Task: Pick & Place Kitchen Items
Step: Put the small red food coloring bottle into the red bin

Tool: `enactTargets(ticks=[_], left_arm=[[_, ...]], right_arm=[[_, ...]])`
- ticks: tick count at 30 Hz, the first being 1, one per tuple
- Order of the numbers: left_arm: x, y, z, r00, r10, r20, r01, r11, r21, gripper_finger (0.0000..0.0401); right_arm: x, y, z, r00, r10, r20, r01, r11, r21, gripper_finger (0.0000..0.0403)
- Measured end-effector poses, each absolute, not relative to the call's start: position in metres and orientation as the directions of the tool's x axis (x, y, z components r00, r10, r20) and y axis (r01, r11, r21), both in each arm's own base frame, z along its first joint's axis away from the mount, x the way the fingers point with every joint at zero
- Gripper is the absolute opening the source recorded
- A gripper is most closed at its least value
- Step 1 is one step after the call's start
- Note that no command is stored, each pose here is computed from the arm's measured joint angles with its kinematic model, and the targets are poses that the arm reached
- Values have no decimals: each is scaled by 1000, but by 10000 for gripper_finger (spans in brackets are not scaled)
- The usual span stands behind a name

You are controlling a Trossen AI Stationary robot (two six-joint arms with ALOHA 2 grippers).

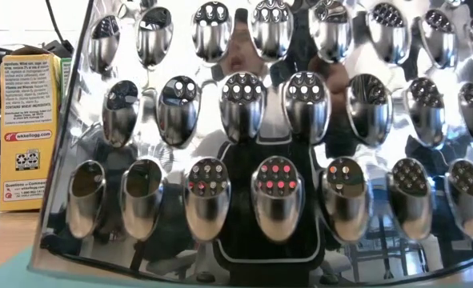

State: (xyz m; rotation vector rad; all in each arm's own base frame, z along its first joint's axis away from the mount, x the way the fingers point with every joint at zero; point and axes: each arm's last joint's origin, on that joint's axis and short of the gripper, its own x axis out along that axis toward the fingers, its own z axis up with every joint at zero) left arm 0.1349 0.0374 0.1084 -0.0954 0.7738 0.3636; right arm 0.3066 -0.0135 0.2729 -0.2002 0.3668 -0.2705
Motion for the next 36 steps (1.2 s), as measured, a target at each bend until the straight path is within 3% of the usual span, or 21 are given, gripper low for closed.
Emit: enactTargets(ticks=[23,26,31,36], left_arm=[[138,39,97,656,301,-692,-342,936,83,151],[140,39,96,655,297,-695,-322,942,98,125],[139,39,94,646,290,-706,-311,945,104,48],[142,40,98,654,310,-690,-323,939,115,45]], right_arm=[[307,-14,273,898,-295,-325,229,947,-227,139],[307,-14,273,898,-295,-325,229,947,-227,139],[307,-14,273,898,-295,-325,229,947,-227,139],[307,-14,273,898,-295,-325,229,947,-227,139]])
